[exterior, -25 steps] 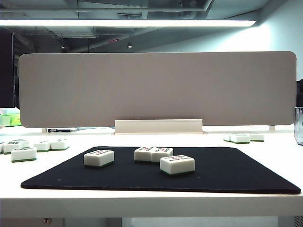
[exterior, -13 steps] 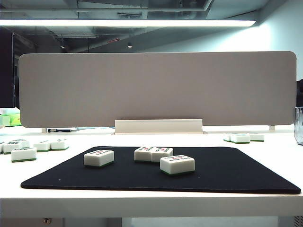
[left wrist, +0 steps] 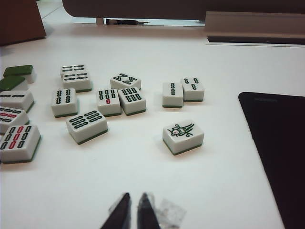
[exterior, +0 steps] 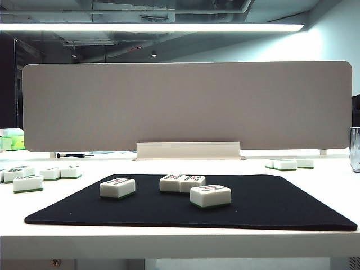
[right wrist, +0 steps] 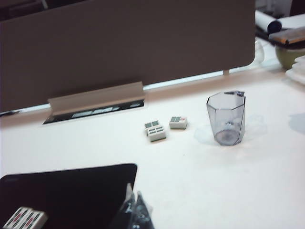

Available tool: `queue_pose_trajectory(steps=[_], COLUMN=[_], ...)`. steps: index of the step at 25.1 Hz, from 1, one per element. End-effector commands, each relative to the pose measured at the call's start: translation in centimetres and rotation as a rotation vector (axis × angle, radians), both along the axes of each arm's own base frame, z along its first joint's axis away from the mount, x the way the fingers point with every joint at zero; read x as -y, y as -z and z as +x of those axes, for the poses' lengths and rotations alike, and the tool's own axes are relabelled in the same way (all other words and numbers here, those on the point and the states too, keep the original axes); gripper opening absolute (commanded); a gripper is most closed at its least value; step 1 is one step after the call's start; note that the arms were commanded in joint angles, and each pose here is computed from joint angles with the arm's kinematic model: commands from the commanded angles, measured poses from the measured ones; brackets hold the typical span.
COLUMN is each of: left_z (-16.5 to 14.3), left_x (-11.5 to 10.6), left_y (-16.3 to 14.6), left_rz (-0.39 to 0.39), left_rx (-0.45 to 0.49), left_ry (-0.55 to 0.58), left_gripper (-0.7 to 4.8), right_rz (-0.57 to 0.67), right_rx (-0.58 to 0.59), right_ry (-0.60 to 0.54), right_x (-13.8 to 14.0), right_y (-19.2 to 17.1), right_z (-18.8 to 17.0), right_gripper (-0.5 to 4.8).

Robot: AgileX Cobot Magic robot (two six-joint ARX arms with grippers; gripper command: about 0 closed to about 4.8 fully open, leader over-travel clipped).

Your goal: Arrange four mahjong tiles into a neat stack, creating two layers of paired tiles.

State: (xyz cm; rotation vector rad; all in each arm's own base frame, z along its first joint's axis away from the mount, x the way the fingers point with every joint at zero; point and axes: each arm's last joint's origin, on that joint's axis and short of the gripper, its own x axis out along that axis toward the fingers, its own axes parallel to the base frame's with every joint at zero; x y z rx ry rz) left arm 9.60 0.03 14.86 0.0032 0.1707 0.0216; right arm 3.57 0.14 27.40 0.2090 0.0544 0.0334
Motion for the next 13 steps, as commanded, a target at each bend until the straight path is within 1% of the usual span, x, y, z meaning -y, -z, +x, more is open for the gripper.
queue_pose_trajectory(steps=[1,7,13], left_z=[0.0,0.0,0.0], left_x=[0.0,0.0,0.0], left_y=[0.1,0.1,0.1], left_rz=[-0.012,-0.012,-0.013], left_rx=[-0.013,-0.013,-0.012], left_ry=[-0.001,-0.001,0.0], left_gripper=[0.21,0.21,0.21], right_rz=[-0.003,0.009,0.02], right_rx=[-0.031,-0.063,-0.099], right_ry=[-0.067,-0.209,-0.296], right_x=[-0.1,-0.4,-0.5], right_y=[-1.3,-3.2,-4.1], right_z=[-1.9,-4.9,-7.4], right_gripper=[-0.01,-0.01,-0.01])
